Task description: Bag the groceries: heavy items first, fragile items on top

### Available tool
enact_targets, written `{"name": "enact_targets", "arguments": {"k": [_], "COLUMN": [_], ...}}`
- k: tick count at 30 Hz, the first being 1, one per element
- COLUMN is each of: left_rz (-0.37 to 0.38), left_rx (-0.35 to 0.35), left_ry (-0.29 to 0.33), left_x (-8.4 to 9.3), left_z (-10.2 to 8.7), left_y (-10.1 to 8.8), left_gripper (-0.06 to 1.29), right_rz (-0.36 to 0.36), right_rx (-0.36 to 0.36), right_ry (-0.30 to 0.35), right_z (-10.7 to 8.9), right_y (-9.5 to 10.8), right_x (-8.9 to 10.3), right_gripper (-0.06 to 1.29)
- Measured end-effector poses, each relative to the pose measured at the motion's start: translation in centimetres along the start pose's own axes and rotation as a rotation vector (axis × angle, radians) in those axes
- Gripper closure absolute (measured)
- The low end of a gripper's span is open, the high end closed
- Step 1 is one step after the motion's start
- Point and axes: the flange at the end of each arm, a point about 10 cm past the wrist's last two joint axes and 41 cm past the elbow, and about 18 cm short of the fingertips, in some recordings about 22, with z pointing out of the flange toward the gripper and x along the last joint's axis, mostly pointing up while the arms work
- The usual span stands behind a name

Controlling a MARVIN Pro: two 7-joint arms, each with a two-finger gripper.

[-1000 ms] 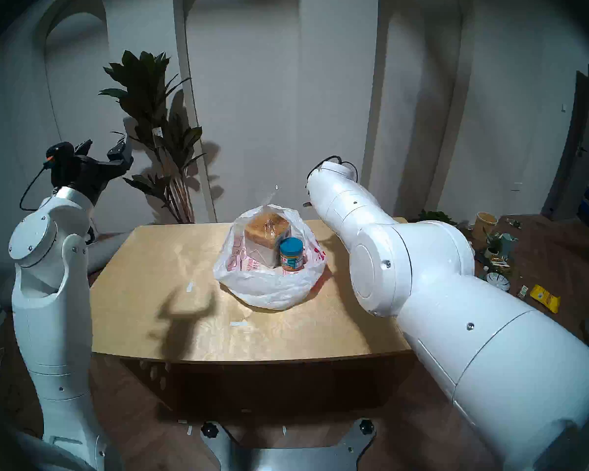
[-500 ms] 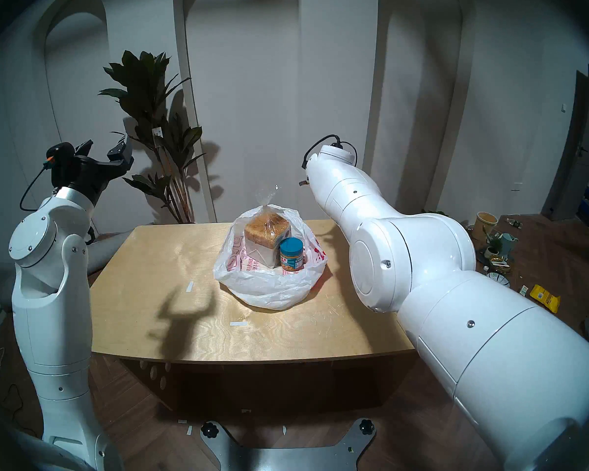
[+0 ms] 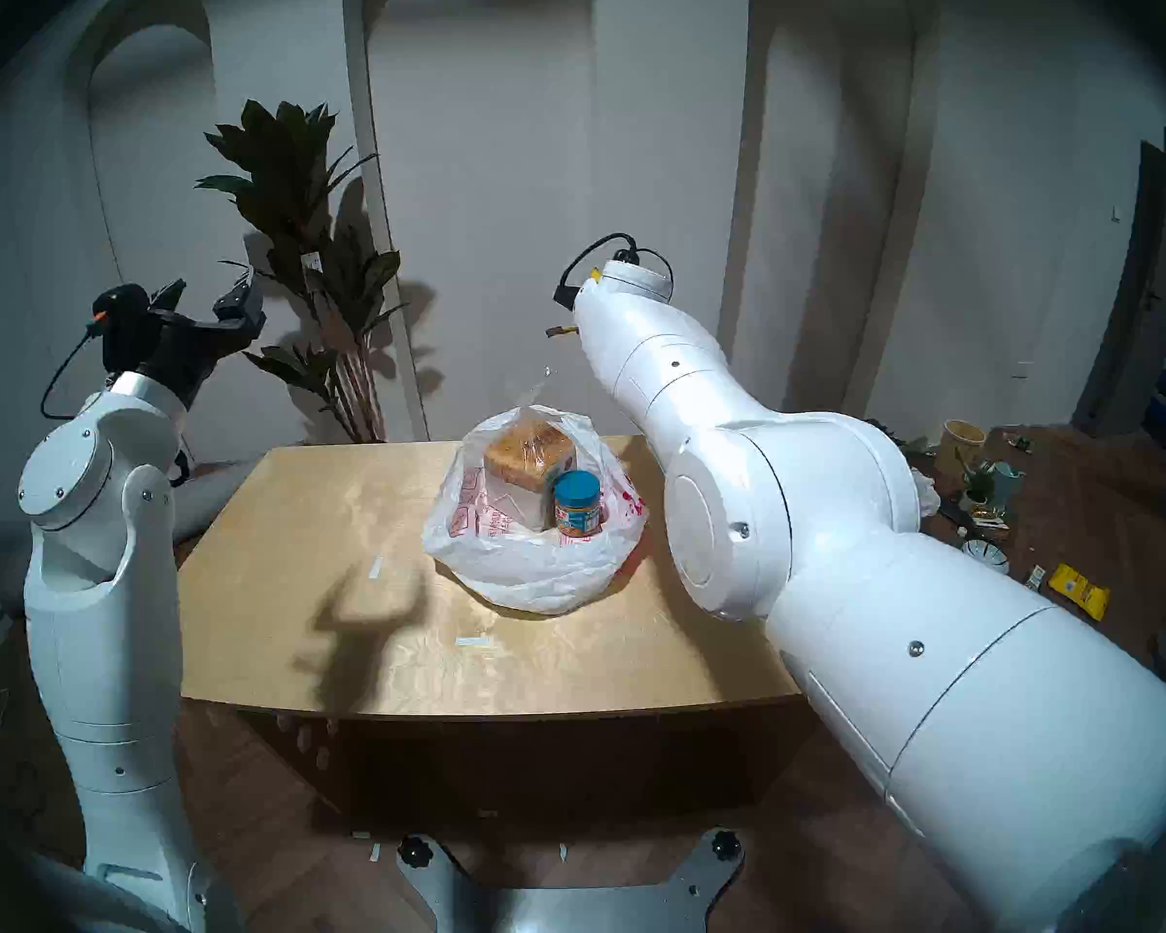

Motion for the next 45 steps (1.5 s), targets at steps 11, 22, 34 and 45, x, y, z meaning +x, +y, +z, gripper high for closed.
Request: {"name": "enact_targets", "arguments": {"k": [11,22,34,45], "left_rz": [-0.005,-0.009,-0.013,-0.016], "left_rx": [-0.002,-0.004,-0.007,-0.009], "left_ry": [-0.003,-0.006,-0.008,-0.009], "left_x": [-0.1,-0.2,-0.3,-0.3], "left_z": [0.0,0.0,0.0,0.0], "left_y": [0.0,0.0,-0.1,-0.1], "left_gripper": [-0.02,-0.02,-0.02,-0.02], "right_rz": [0.017,0.028,0.069,0.106], "right_rx": [0.077,0.087,0.070,0.142], "right_ry": [-0.001,-0.047,-0.028,-0.069], "right_z": [-0.2,0.1,-0.1,-0.4], "right_y": [-1.2,1.2,6.7,8.0], "right_x": [0.3,-0.2,2.8,3.4], "right_gripper": [1.13,1.13,1.13,1.13]}}
